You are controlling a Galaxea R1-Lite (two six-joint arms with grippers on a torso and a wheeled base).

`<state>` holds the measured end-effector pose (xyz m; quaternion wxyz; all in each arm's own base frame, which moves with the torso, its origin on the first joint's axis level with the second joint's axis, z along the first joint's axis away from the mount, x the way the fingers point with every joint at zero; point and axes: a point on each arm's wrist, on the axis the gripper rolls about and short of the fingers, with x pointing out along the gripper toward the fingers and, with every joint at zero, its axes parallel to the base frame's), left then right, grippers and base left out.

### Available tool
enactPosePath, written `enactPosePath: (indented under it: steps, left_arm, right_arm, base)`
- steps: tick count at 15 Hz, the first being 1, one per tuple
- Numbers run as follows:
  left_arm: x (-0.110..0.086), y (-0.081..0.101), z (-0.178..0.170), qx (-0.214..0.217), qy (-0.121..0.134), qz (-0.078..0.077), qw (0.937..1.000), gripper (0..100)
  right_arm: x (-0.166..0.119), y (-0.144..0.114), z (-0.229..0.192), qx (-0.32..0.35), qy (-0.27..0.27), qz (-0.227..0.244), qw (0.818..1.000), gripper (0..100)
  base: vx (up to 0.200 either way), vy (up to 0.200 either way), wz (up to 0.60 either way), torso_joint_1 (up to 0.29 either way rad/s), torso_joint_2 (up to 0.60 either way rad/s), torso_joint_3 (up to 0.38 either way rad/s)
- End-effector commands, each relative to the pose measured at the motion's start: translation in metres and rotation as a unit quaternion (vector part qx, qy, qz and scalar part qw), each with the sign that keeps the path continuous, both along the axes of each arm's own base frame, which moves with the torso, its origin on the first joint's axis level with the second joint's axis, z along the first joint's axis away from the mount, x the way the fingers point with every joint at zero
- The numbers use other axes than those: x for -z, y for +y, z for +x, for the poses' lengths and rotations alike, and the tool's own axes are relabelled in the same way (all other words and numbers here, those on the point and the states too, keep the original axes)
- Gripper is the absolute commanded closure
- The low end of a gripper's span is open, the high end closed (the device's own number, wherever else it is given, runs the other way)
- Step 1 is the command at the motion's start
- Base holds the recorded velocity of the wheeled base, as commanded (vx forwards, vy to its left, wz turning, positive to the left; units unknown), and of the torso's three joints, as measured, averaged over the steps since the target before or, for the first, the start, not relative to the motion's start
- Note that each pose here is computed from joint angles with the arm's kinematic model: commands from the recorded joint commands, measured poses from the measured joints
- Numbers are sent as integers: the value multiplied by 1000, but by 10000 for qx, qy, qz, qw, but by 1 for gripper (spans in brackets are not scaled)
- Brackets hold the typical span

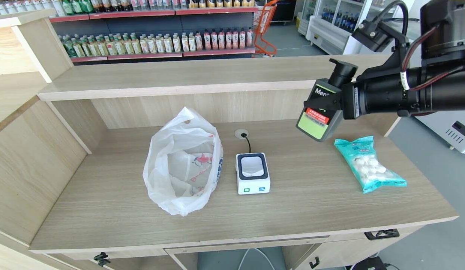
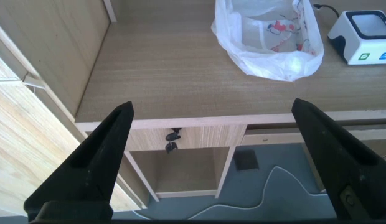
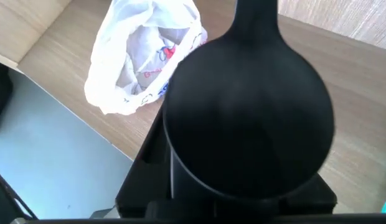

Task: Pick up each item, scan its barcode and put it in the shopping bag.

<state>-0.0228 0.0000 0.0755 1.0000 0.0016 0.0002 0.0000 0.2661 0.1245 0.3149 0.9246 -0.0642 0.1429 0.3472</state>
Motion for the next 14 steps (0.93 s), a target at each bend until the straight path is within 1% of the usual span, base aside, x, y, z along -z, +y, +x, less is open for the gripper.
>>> enactPosePath:
  steps: [1, 4, 5, 8, 11, 12, 14]
  left_arm:
    - [0, 0, 0, 0, -2, -1, 10000, 0]
    - [0, 0, 0, 0, -2, -1, 10000, 0]
    - [0, 0, 0, 0, -2, -1, 10000, 0]
    - [0, 0, 0, 0, -2, -1, 10000, 0]
    - [0, 0, 0, 0, -2, -1, 10000, 0]
    - [0, 0, 0, 0, -2, -1, 10000, 0]
    - [0, 0, 0, 0, -2, -1, 10000, 0]
  right_arm:
    - [-1, -2, 8, 58, -85, -58, 9999, 100]
    - [-1, -11, 13, 150, -362, -402, 9984, 100]
    - [-3, -11, 12, 146, -419, -379, 9983, 100]
    - [-3, -8, 15, 163, -486, -263, 9983, 100]
    - [10, -6, 25, 241, -417, -110, 9988, 100]
    - [14, -3, 31, 295, -265, 43, 9992, 100]
    - [23, 2, 44, 371, -134, 287, 9988, 100]
  base:
    - [0, 0, 600, 2, 2, 7]
    - [0, 0, 600, -24, 58, 46]
    - [0, 0, 600, -124, 354, 217]
    - [0, 0, 600, -170, 507, 323]
    - [0, 0, 600, -177, 544, 367]
    - [0, 0, 0, -159, 535, 369]
    - [0, 0, 0, -80, 273, 185]
